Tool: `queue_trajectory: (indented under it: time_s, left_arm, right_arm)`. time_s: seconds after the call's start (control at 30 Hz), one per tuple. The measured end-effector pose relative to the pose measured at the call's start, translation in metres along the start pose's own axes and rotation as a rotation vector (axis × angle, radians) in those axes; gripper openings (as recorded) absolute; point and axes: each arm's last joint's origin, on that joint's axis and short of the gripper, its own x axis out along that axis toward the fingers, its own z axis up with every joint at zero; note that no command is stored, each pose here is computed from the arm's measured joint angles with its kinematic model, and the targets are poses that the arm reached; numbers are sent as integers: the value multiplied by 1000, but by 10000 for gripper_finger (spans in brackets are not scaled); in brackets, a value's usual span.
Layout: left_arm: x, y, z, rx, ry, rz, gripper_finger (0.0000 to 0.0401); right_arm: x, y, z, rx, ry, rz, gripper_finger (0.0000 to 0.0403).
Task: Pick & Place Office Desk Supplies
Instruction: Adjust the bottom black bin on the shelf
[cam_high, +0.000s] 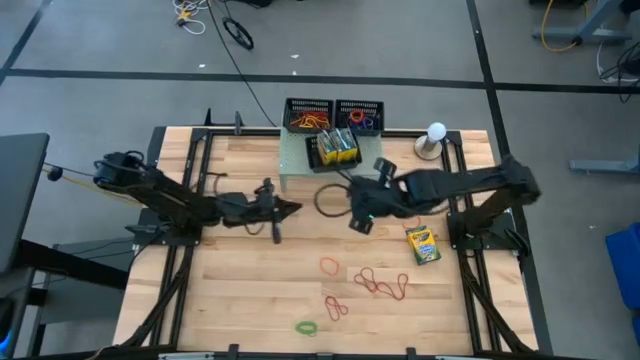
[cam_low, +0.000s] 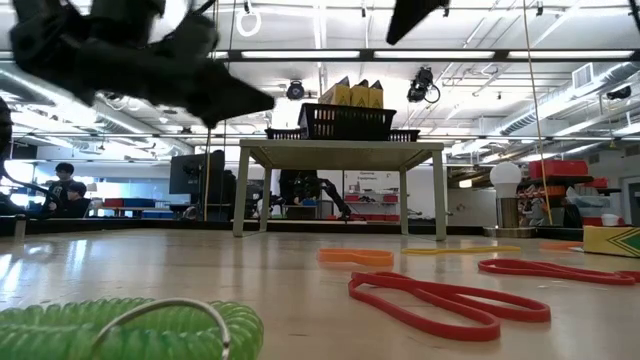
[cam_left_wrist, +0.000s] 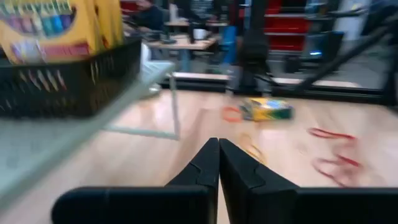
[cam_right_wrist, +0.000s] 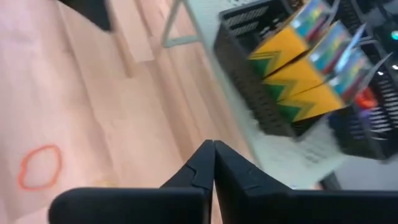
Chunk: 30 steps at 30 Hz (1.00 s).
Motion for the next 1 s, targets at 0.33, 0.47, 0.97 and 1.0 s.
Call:
queue_trajectory:
  time_s: [0.33,0.47,0.97,1.0]
  left_arm:
    - [63,9,10,36,7,242,9]
    - [71,16,15,25,-12,309,8]
    - [75,34,15,31,-11,412,8]
    - [75,34,15,40,-9,412,8]
  right_arm:
    - [29,28,-93,41,-212,150,11]
    - [39,40,-113,42,-257,196,4]
    - [42,52,-123,46,-307,245,6]
    - [42,52,-122,47,-308,244,6]
